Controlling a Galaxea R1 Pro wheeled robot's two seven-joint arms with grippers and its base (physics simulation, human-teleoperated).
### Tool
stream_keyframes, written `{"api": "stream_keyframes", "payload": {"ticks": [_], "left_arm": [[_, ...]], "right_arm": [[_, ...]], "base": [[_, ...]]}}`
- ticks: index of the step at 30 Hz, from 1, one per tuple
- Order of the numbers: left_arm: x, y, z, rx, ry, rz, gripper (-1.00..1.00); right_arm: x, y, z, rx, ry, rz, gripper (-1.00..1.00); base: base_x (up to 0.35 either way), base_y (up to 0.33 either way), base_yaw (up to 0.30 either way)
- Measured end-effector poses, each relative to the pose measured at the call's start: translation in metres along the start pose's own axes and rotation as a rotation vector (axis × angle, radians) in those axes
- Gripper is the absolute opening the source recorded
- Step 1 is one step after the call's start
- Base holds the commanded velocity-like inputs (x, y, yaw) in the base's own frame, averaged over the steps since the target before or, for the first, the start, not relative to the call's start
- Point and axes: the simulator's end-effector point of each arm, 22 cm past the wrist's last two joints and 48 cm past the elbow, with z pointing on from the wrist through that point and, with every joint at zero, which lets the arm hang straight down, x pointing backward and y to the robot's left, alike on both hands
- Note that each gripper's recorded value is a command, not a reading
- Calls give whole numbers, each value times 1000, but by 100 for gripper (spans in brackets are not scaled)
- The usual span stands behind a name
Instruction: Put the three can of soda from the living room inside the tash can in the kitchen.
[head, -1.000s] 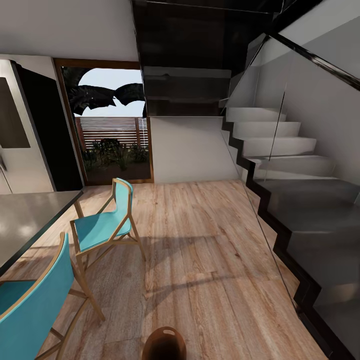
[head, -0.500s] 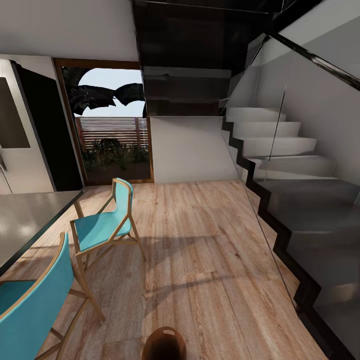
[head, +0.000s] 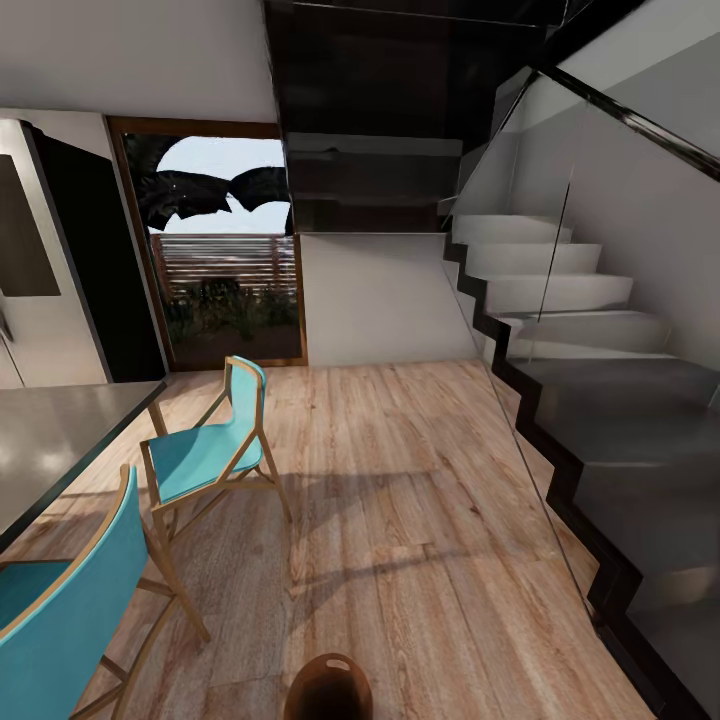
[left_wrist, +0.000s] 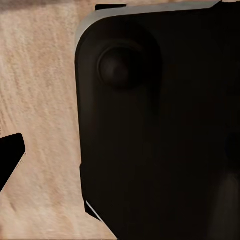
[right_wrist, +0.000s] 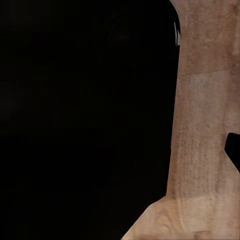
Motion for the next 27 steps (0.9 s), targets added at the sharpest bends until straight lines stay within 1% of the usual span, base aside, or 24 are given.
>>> {"api": "stream_keyframes", "payload": {"ticks": [27], "left_arm": [[13, -2, 0, 2, 19, -2, 100]], "right_arm": [[0, 2, 0, -6, -1, -1, 100]], "base": [[0, 0, 0]]}}
